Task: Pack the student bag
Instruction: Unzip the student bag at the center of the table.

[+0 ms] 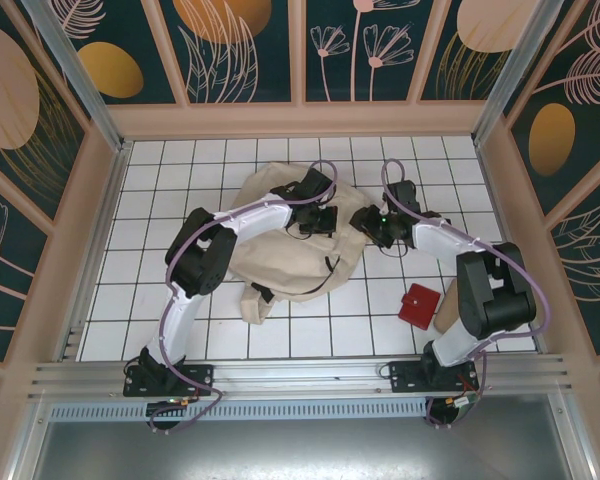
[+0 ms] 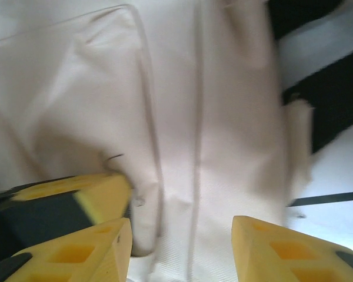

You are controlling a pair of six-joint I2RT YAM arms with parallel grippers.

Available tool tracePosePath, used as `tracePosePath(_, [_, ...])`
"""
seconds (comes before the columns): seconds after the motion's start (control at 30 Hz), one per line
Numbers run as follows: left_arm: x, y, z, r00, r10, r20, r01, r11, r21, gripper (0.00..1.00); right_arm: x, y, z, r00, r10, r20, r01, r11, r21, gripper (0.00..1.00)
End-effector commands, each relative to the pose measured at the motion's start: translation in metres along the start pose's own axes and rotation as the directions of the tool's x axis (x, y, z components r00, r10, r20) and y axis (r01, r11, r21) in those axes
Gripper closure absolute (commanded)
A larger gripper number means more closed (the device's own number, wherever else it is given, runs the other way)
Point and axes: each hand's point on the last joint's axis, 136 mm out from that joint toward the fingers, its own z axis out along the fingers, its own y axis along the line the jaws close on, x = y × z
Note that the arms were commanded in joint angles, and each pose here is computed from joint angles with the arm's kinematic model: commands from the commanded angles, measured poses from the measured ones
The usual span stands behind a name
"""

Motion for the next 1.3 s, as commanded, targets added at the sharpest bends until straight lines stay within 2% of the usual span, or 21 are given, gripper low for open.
tracePosePath(0.0, [-0.010,-0.003,-0.020,0.998,0.019,0.058,-0.019,1.000,-0.014,1.00,0.000,0.034,0.003,1.000,0.013,-0.026,-0.015,0.993,-0.116,0.51])
tracePosePath(0.13, [-0.010,-0.004,-0.025,0.998,0.016,0.068,-0.016,1.000,-0.007,1.00,-0.002,0.035,0.014,0.998,0.047,-0.035,-0.051,0.993,-0.110,0.53])
tracePosePath(0.3, [-0.010,-0.007,-0.033,0.996,0.014,0.082,-0.015,1.000,0.009,1.00,0.009,0.030,0.034,0.993,0.056,-0.105,-0.064,0.995,-0.082,0.62])
tracePosePath(0.53, [-0.015,-0.014,-0.047,0.993,0.015,0.117,-0.018,0.999,0.029,1.00,0.020,0.034,0.049,0.984,0.050,-0.170,-0.071,0.990,-0.120,0.65])
tracePosePath(0.6, [-0.016,-0.015,-0.050,0.992,0.020,0.123,-0.024,0.999,0.030,1.00,0.021,0.033,0.052,0.984,0.044,-0.175,-0.065,0.991,-0.116,0.72])
tracePosePath(0.7, [-0.020,-0.015,-0.054,0.990,0.027,0.140,-0.030,0.999,0.020,1.00,0.020,0.025,0.054,0.985,0.045,-0.168,-0.059,0.995,-0.080,0.88])
tracePosePath(0.77, [-0.025,-0.010,-0.058,0.985,0.036,0.167,-0.033,0.999,-0.020,1.00,0.018,0.016,0.054,0.988,0.043,-0.148,-0.049,0.998,-0.035,0.99])
tracePosePath(0.87, [-0.040,0.008,-0.075,0.969,0.081,0.235,-0.044,0.986,-0.159,1.00,0.017,0.001,0.051,0.992,0.028,-0.122,-0.023,0.999,0.040,1.00])
tracePosePath(1.0, [-0.063,0.035,-0.109,0.934,0.160,0.320,-0.035,0.931,-0.363,1.00,0.018,-0.019,0.048,0.994,0.014,-0.109,-0.001,0.993,0.121,1.00])
tracePosePath(1.27, [-0.088,0.079,-0.138,0.911,0.187,0.366,0.015,0.875,-0.485,1.00,0.015,-0.031,0.043,0.997,0.002,-0.078,0.013,0.983,0.183,1.00])
